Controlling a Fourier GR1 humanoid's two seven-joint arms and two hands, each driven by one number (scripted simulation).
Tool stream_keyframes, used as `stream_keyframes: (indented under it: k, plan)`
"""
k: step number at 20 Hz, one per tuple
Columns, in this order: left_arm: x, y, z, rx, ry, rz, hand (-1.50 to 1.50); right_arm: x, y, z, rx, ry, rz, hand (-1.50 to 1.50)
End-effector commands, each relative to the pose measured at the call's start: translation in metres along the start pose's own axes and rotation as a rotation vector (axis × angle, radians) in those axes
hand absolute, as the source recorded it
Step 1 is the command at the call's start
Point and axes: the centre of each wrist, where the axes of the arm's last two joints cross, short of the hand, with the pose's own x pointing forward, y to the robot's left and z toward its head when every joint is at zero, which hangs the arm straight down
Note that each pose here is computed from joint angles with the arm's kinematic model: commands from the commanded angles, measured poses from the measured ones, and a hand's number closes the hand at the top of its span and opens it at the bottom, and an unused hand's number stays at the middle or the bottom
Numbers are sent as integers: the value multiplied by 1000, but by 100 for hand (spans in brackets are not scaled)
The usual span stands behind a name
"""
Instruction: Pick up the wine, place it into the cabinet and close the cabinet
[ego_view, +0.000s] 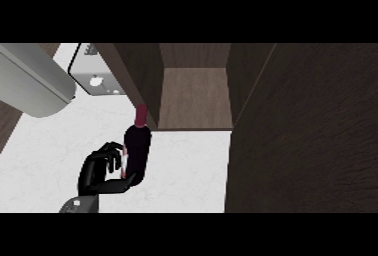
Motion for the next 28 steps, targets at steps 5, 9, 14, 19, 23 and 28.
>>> stream_keyframes:
  k: [5, 9, 14, 19, 23, 28]
  plan:
    - [42, -25, -31, -44, 54, -32, 150, 34, 11, 14, 8, -36, -18, -150]
    - [67, -62, -57, -30, 30, -71, 150, 25, 11, 17, 7, -40, -29, -150]
    - [92, -74, -88, -49, 70, -84, 150, 35, 3, 19, 28, -21, -7, -150]
    - [104, -113, -95, -100, 70, -186, 150, 21, 8, 7, -12, -51, -24, -150]
    - [105, -126, -102, -95, 58, -246, 150, 29, -7, 9, 10, -53, -6, -150]
    - [109, -150, -106, -84, 65, -229, 150, 24, 1, 11, 16, -36, -28, -150]
